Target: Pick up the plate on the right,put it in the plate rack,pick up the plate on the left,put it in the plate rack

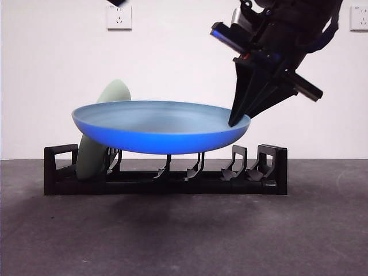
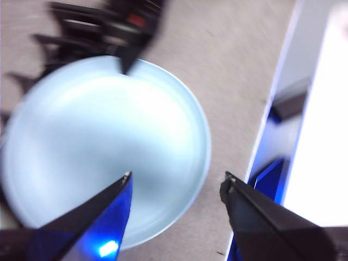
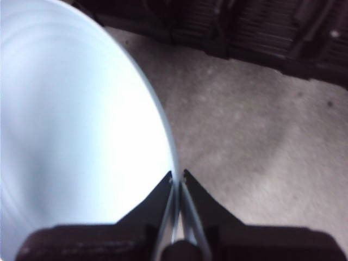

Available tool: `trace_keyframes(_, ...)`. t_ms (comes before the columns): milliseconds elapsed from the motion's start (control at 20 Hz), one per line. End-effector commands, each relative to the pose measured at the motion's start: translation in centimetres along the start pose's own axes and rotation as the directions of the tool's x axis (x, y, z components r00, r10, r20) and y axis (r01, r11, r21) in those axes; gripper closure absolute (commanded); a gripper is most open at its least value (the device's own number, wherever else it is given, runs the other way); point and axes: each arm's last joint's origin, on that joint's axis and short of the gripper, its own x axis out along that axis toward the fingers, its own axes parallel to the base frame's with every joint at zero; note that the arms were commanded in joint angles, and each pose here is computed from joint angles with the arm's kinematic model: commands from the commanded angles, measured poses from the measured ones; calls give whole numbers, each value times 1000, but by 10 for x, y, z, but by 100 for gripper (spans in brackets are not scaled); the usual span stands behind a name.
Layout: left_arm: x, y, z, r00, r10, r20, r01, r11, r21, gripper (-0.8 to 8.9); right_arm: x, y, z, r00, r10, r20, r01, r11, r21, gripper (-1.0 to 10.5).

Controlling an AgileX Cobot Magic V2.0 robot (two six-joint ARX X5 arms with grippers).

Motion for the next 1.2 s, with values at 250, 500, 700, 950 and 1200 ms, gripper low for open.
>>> trace_keyframes(250, 57, -43, 12, 978, 99, -181, -55, 971, 232, 535, -16, -5, -3, 996, 92, -12, -92, 996, -6, 959)
trace_keyframes(500, 87, -57, 16, 967, 120, -224, -49, 953, 299, 535, -17, -8, -5, 994, 106, -39, -106, 994, -5, 959)
trace_keyframes(700, 91, -57, 16, 967, 122, -224, -45, 946, 320, 539, -18, -8, -7, 993, 105, -57, -106, 994, -13, 959)
trace_keyframes(950, 92, -58, 17, 971, 92, -220, -19, 950, 313, 614, -19, -9, -7, 986, 156, -66, -157, 988, -5, 959)
trace_keyframes(1200, 96, -59, 16, 968, 90, -234, -12, 949, 315, 729, -27, -11, -7, 985, 169, -44, -169, 986, 0, 959)
